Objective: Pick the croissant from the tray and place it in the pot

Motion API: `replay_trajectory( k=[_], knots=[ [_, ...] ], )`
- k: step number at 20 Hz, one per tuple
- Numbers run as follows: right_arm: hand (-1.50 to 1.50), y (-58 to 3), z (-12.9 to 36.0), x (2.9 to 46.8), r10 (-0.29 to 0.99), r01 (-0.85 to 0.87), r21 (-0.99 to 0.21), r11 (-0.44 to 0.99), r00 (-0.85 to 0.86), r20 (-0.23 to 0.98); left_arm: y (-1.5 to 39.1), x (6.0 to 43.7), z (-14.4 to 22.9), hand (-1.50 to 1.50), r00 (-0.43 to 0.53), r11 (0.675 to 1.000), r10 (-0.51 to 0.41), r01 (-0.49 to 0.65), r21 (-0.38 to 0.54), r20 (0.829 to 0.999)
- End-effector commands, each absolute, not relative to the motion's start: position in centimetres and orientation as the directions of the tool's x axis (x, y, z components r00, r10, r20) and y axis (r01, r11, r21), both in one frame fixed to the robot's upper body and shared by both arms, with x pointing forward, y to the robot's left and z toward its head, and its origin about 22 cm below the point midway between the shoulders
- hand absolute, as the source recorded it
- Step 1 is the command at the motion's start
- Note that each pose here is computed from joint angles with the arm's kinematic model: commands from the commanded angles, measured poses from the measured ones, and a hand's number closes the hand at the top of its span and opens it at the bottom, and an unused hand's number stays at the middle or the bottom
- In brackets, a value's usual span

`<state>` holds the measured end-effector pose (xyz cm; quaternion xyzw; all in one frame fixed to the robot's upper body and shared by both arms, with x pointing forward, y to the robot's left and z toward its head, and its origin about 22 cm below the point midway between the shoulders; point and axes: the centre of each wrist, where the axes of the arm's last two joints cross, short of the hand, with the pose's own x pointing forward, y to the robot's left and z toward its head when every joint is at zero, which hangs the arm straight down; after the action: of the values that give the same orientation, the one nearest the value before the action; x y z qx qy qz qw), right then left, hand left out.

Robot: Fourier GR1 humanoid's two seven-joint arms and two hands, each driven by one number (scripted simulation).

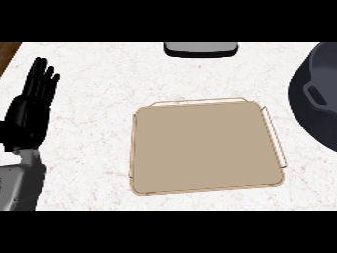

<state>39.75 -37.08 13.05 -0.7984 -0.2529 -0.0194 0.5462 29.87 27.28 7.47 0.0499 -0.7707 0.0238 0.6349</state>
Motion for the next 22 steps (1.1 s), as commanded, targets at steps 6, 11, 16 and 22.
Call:
replay_trajectory(
  k=[6,11,16,22],
  knots=[
    [1.50,-42.5,8.5,37.0,0.271,0.353,-0.920,-0.171,0.915,0.300,25.4,30.5,7.3,0.00,-0.184,0.995,-0.045,-0.091,0.029,0.982],
    [-1.50,-42.9,6.2,36.4,0.190,0.502,-0.863,0.056,0.843,0.502,27.4,30.6,8.9,0.00,-0.200,0.995,-0.039,-0.094,0.021,0.979],
    [-1.50,-44.9,6.0,35.5,0.330,0.509,-0.852,0.120,0.789,0.518,25.3,30.1,9.0,0.00,-0.201,0.995,-0.060,-0.085,0.043,0.978],
    [-1.50,-41.4,7.9,37.9,0.403,0.734,-0.673,0.094,0.590,0.700,26.0,30.5,7.9,0.00,-0.185,0.993,-0.057,-0.109,0.037,0.981]
  ],
)
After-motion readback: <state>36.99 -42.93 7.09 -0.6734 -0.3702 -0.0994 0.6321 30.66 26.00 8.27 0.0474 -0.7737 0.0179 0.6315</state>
